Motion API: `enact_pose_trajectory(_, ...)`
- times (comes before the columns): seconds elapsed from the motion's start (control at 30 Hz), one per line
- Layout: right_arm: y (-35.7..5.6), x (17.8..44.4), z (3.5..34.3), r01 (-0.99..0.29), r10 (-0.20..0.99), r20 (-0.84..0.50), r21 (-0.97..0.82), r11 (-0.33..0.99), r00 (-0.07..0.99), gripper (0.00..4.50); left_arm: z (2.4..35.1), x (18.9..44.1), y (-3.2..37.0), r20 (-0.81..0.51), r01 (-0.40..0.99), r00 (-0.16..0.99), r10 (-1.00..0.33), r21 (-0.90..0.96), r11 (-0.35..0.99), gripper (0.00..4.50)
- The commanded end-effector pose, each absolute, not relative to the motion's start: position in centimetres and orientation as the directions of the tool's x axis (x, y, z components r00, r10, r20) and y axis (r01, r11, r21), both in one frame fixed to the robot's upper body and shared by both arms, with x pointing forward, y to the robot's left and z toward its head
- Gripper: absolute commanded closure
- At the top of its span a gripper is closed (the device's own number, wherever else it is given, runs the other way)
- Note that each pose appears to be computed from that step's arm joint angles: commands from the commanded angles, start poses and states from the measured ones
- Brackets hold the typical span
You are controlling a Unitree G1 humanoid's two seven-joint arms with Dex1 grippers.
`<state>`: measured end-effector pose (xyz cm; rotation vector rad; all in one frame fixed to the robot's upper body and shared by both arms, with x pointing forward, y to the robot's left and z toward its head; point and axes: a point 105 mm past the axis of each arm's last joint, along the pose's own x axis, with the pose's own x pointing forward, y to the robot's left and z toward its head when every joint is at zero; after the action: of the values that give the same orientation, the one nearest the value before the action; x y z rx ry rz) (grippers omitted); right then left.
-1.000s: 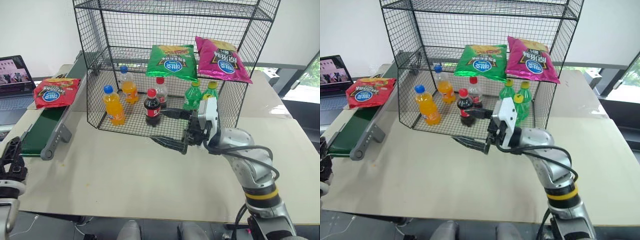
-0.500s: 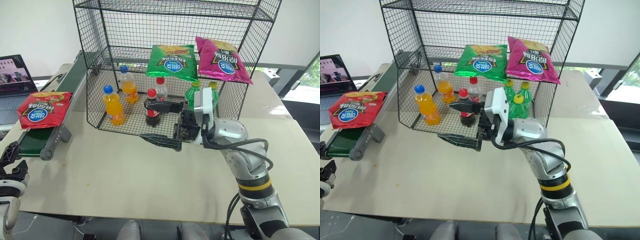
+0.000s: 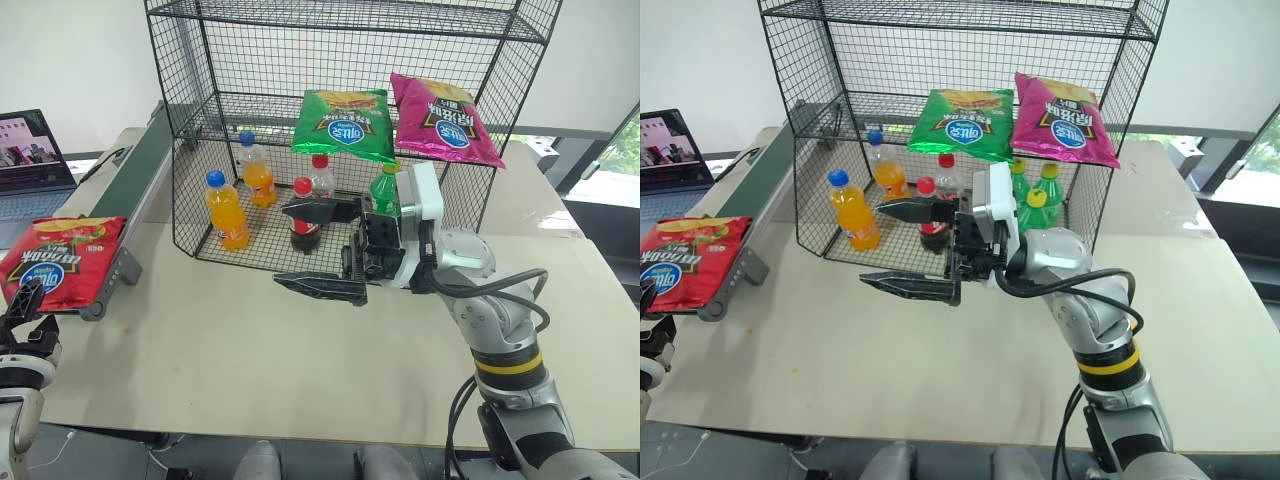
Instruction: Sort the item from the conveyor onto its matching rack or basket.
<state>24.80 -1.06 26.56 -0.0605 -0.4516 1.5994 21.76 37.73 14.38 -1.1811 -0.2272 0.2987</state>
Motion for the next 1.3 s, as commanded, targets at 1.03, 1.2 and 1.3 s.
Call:
enact_pose_trajectory(1.03,-4.0,26.0,27.8,-0.904,0.94,0.303,-0.337,0.262,0.16,0.0,27.2,23.3,25.1,0.398,0.469,0.882,-0.253,-0.692,0.549,4.47)
enact_pose_trajectory(1.2,-4.3,26.1,29.3,-0.862,0.905,0.361,-0.359,0.358,0.225,0.0,30.3,25.0,20.9,0.475,0.624,0.781,-0.405,-0.623,0.473,4.47)
enact_pose_trajectory(1.3,-4.6,26.3,30.4,-0.822,0.869,0.413,-0.37,0.433,0.272,0.0,32.5,26.7,19.3,0.524,0.69,0.72,-0.455,-0.607,0.393,4.47)
